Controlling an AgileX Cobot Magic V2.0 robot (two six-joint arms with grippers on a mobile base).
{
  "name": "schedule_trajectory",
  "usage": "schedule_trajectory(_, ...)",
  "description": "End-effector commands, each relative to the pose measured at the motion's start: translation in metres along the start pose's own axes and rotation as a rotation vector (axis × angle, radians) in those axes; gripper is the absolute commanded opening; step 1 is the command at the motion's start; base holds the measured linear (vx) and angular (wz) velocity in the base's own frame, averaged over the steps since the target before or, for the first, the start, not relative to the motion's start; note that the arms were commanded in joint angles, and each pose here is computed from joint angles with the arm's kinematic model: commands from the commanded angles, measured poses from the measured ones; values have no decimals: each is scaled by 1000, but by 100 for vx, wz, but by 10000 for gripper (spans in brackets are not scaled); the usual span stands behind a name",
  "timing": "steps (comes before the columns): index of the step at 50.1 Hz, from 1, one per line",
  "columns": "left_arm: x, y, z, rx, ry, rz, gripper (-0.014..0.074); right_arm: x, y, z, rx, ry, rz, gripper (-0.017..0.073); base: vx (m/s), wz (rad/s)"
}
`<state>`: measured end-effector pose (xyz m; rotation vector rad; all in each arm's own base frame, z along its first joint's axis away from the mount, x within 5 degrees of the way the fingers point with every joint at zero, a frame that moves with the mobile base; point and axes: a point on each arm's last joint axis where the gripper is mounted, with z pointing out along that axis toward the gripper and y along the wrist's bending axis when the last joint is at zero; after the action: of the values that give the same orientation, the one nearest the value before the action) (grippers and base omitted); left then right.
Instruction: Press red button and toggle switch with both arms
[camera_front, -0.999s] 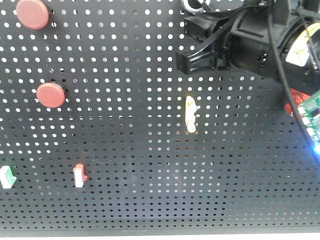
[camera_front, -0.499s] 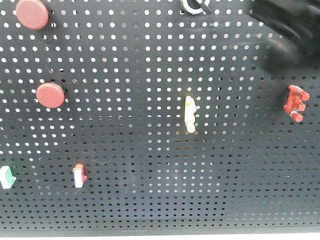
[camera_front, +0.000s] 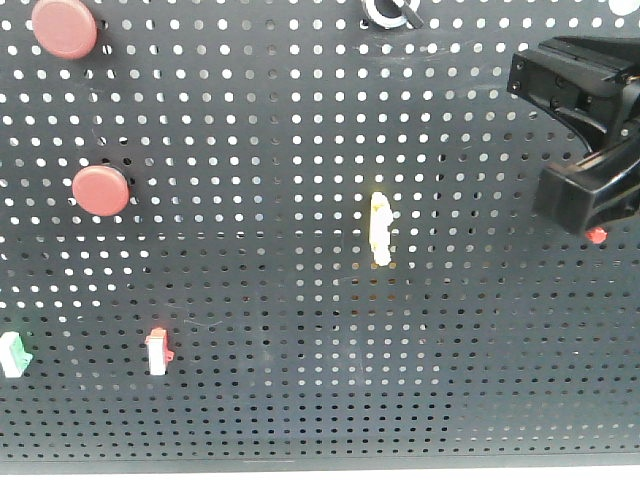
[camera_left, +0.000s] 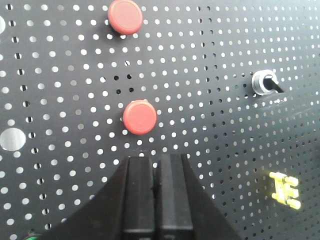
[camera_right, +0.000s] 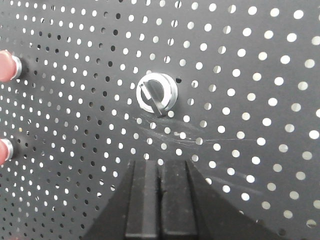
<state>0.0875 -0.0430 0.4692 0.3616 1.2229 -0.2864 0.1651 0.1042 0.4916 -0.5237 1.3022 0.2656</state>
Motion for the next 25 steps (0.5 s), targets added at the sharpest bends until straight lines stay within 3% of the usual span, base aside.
schedule_trajectory(1, -13, 0, 0, 9, -89, -7, 2, -19, -4, -8, 14, -118, -18, -3, 0, 0)
schedule_trajectory(7, -13, 0, -1, 9, -85, -6, 2, -19, -4, -8, 14, -118, -18, -3, 0, 0)
schedule_trajectory(11, -7, 4, -6, -35, -20, 86, 2, -19, -4, -8, 14, -117, -18, -3, 0, 0)
schedule_trajectory(14, 3, 8, -14, -85, 32, 110, 2, -19, -4, -8, 14, -117, -18, -3, 0, 0)
schedule_trajectory(25, 89, 12, -61, -310, 127, 22, 2, -19, -4, -8, 14, -117, -18, -3, 0, 0)
